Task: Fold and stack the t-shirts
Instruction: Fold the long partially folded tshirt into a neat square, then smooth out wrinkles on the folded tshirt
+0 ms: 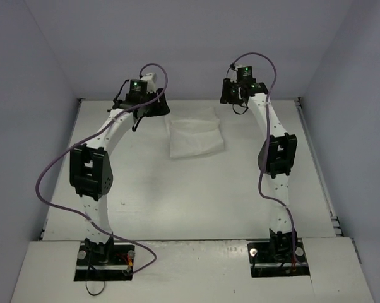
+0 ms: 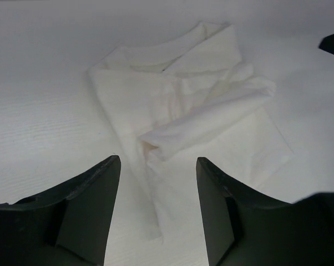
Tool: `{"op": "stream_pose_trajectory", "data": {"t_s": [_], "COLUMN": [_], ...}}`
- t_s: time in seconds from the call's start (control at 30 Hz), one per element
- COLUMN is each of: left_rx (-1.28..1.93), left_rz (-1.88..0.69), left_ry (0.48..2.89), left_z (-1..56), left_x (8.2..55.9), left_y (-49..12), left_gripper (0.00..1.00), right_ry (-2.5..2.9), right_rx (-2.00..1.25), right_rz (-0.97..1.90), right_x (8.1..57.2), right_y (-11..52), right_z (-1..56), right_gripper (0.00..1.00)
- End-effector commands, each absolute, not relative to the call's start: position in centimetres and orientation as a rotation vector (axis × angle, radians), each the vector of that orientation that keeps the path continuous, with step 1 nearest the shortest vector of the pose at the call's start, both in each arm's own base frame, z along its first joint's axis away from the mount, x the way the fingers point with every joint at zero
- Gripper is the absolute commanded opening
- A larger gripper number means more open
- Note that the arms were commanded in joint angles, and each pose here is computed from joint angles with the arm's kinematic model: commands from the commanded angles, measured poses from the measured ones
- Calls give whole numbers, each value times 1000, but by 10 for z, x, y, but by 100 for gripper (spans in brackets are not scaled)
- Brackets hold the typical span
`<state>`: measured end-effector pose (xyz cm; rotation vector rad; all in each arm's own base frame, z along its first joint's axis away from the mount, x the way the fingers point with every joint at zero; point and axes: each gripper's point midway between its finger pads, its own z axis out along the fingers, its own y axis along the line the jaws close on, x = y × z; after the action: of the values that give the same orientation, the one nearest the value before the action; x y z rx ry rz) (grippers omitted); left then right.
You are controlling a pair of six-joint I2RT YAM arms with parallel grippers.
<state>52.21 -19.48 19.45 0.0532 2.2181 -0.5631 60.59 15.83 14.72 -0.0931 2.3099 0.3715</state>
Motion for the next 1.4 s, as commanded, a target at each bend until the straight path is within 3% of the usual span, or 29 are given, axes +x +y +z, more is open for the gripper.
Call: {"op": "stream_pose_trajectory", "data": {"t_s": [0.0,0.13,0.17,0.33,0.5,0.7,1.0,1.2,1.37], "left_rx": [371,433,481,635,726,715,586,552,512], "left_rz": [-591,-549,-526,-432,-430,-461,-409,-412,-418], "left_ry": [2087,2132,2111,2021,1960,2035,2160,2249,2292], "left_z": [223,197,198,203,202,161,101,73,68], "left_x": [508,514,519,533,544,547,542,511,465], "left_y": [-233,-233,-233,-226,-229,-236,-226,-223,-215], "left_gripper": [53,55,58,66,66,67,67,67,67], "right_ry": [2173,2201,2197,2129,2041,2044,2277,2323,2432], "right_rx": [-508,-652,-693,-856,-1038,-1056,-978,-823,-686], "right_rz": [535,491,467,494,478,604,670,501,422], "right_x": [571,553,553,557,555,549,512,490,430], "right_y": [187,179,174,163,158,178,205,208,220], "right_z": [194,166,159,143,131,111,43,48,29], "right_gripper": [35,45,52,62,68,67,59,59,59]}}
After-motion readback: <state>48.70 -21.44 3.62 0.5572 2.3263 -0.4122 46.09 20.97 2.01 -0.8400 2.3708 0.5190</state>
